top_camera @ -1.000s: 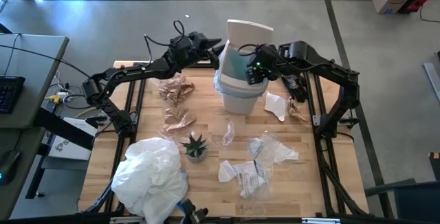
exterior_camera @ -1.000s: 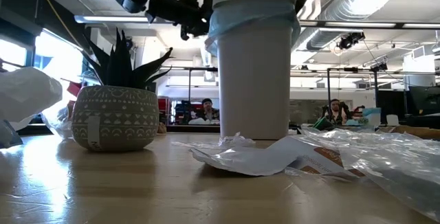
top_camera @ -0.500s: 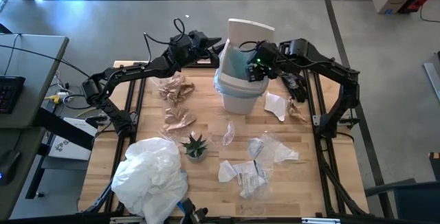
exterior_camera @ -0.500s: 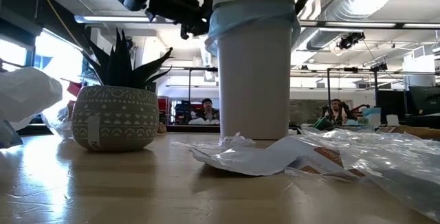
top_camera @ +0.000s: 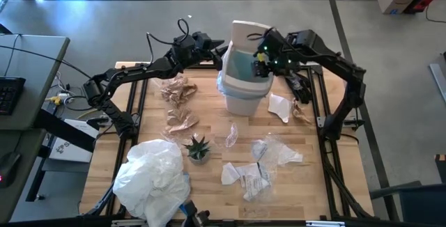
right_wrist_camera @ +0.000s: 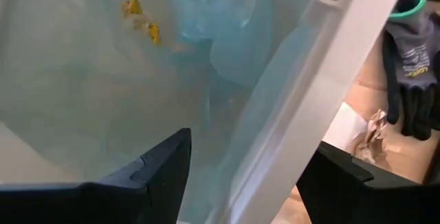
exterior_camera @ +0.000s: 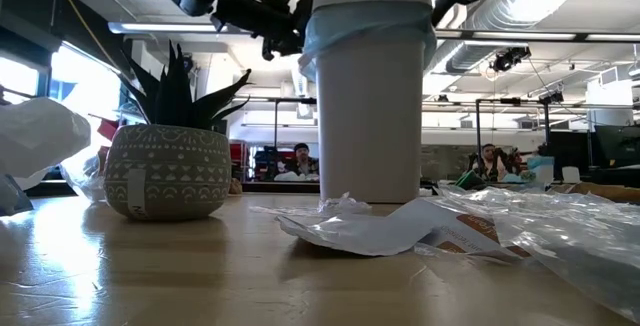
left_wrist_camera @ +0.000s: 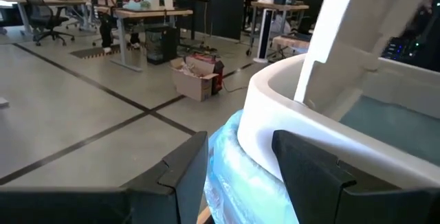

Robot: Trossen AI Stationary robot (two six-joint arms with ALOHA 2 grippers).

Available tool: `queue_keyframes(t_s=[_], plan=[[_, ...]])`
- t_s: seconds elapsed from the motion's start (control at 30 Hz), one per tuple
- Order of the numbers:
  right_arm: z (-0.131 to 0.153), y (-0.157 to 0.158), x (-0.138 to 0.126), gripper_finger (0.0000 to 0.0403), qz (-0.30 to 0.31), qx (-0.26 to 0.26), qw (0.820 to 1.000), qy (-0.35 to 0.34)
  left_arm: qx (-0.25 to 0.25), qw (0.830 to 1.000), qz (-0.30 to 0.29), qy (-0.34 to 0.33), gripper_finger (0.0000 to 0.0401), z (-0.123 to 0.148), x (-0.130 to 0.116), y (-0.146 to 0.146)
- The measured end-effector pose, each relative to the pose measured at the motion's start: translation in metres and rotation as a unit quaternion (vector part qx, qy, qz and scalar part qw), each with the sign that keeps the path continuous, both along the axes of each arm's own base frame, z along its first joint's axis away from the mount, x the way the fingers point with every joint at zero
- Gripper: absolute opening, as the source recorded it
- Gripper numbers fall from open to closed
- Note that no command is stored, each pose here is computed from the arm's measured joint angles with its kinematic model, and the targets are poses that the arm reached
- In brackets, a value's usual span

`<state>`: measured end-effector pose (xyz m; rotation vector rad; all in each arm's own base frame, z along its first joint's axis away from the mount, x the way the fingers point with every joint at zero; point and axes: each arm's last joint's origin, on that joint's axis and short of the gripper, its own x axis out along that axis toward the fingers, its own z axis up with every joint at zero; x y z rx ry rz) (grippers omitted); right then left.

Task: Place trash/remove bag and relplace
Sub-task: Adjust the trash bin

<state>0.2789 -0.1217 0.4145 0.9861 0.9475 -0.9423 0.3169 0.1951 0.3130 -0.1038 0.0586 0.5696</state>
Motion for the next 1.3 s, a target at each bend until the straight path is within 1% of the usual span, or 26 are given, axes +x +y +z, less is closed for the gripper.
queue_keyframes(t_s=[0.13,0.27,0.37,0.67,0.9,1.3], plan=[[0.000,-0.013,-0.006,0.0210,-0.006,0.022,1.000,-0.009,-0.003,1.000,-0.002,0.004,0.0158,-0.001,0.000,0.000],[0.001,-0.020,-0.010,0.0201,0.019,0.054,0.998,-0.026,-0.004,1.000,-0.003,0.006,0.0158,-0.001,0.000,0.000],[0.001,-0.021,-0.012,0.0204,0.024,0.061,0.997,-0.031,-0.004,1.000,-0.003,0.006,0.0158,-0.001,0.000,0.000],[0.008,-0.022,-0.021,0.0239,0.022,0.057,0.997,-0.044,-0.009,1.000,-0.014,0.013,0.0158,-0.003,0.000,-0.001],[0.015,-0.023,-0.031,0.0240,-0.002,0.041,0.998,-0.053,-0.014,0.999,-0.019,0.022,0.0158,-0.006,0.001,-0.002],[0.006,-0.026,-0.021,0.0240,-0.006,0.016,1.000,-0.017,-0.017,1.000,-0.016,0.016,0.0158,-0.005,0.001,-0.002]])
